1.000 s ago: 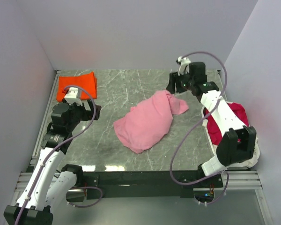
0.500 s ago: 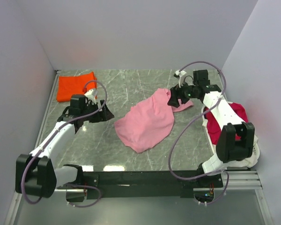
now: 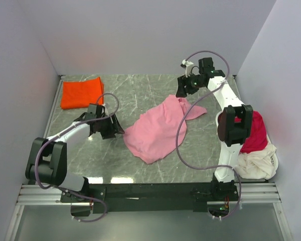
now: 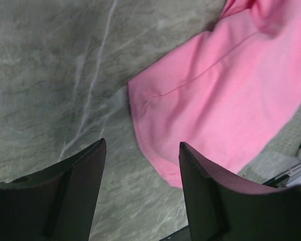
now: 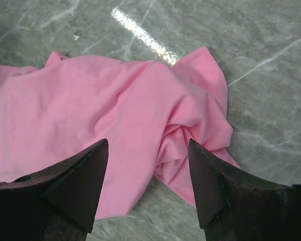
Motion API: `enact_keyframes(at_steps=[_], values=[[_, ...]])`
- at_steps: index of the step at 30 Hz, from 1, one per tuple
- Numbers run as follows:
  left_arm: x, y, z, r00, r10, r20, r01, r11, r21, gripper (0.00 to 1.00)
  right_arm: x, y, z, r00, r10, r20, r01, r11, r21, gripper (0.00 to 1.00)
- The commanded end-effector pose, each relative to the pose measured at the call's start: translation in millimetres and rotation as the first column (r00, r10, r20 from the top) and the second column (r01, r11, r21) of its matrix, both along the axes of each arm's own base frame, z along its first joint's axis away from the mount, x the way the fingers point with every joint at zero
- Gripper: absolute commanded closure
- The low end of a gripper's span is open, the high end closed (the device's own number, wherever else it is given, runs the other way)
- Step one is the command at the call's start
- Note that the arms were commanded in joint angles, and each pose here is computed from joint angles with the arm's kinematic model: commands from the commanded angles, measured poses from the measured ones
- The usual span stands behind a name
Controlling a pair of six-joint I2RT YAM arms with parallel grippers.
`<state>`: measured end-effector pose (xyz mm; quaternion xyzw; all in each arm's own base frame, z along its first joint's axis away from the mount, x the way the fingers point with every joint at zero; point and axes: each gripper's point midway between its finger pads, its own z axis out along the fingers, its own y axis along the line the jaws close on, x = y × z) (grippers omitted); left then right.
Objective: Fold and stack the t-shirts
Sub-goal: Flatten the tshirt out
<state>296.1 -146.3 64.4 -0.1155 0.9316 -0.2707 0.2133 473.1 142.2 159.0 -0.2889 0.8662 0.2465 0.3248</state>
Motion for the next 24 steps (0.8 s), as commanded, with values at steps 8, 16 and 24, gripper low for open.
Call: enact_keyframes(at_steps=[8,16,24], values=[[16.2,-8.8,-10.7,0.999,0.043,-0.013,-0.042,0.996,0.078,0.39,34.7,8.3,-29.7,0.991,-0.123,-0.061,0.118,0.99,-0.078,0.35],[11.3,-10.5,-31.4,0.997,0.051,-0.05,-0.042,0.985,0.166,0.43,47.8,8.5,-50.9,0.985,-0.155,-0.073,0.147,0.983,-0.107,0.39],[12.9,-15.4,-50.4,0.995,0.045,-0.09,-0.025,0.977,0.21,0.5,47.0,14.9,-55.2,0.986,-0.145,-0.078,0.136,0.984,-0.114,0.44]])
